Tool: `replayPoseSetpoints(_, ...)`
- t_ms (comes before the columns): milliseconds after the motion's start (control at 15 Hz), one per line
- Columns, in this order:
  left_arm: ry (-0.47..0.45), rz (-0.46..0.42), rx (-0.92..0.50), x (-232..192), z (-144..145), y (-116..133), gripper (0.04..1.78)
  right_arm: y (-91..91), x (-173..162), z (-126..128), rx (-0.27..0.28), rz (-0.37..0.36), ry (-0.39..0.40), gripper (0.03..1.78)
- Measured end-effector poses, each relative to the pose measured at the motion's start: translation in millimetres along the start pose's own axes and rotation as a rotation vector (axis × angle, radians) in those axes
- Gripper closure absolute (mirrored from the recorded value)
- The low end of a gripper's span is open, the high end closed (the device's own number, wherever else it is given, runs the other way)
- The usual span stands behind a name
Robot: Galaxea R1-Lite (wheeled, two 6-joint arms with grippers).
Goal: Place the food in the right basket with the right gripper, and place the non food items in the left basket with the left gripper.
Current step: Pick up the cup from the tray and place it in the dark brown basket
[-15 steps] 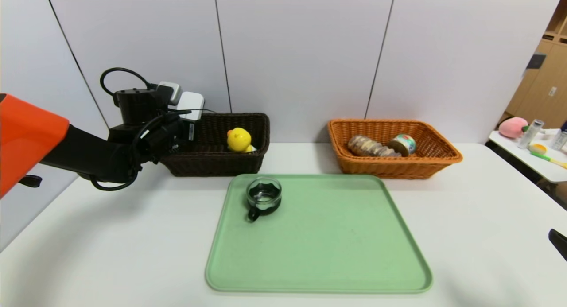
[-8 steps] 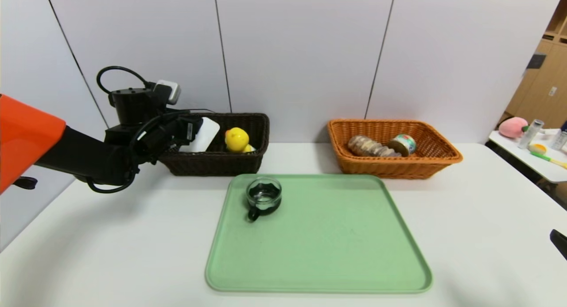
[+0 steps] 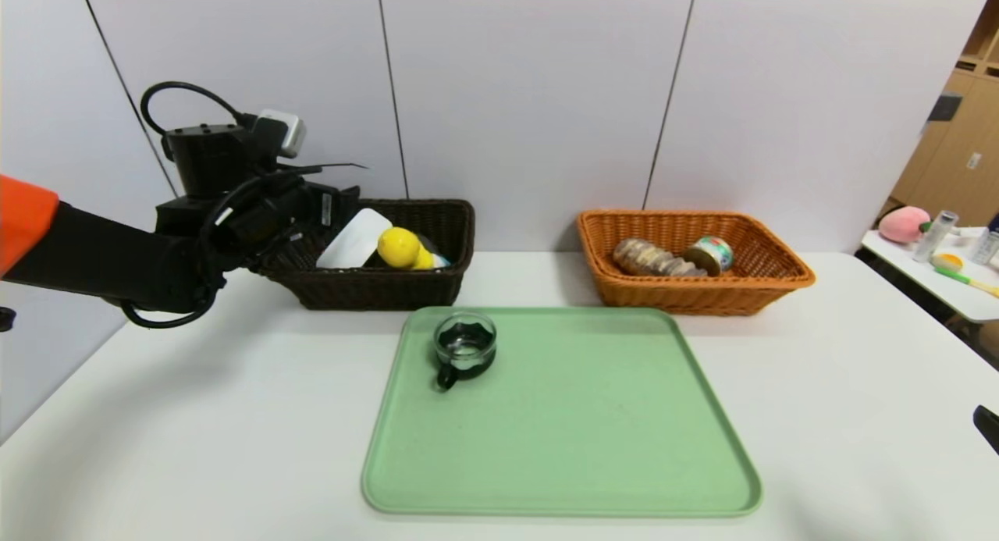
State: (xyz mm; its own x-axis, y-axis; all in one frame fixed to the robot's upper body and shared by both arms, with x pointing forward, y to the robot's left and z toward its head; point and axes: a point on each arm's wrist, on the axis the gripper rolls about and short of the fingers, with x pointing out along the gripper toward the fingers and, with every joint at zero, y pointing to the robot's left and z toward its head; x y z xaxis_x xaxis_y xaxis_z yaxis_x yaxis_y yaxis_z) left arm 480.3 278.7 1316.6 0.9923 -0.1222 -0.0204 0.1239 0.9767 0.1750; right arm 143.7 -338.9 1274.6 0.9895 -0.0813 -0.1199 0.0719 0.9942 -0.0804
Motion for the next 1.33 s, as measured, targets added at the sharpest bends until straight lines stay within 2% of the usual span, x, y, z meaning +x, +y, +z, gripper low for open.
replayPoseSetpoints(333,-0.103,-0.080,-0.111,-46,51,-20,0.18,0.0,0,0,0.000,0.000,-0.002,0.11)
replayPoseSetpoints(600,-0.154,-0.183,-0.230,-108,72,-41,0.16,0.3,0,-3,-0.001,0.003,0.007,0.11)
replayPoseSetpoints(733,-0.126,-0.233,-0.252,-138,59,-53,0.15,0.3,0,-3,-0.001,0.003,0.009,0.11)
replayPoseSetpoints(1000,-0.124,-0.282,-0.282,-180,12,-69,0.14,0.3,0,-4,-0.001,0.003,0.014,0.11)
replayPoseSetpoints(1200,-0.167,-0.291,-0.292,-183,-19,-78,0.13,0.6,0,-7,-0.002,0.003,0.027,0.11)
replayPoseSetpoints(1333,-0.147,-0.288,-0.290,-174,-40,-86,0.13,0.6,1,-7,-0.003,0.003,0.027,0.11)
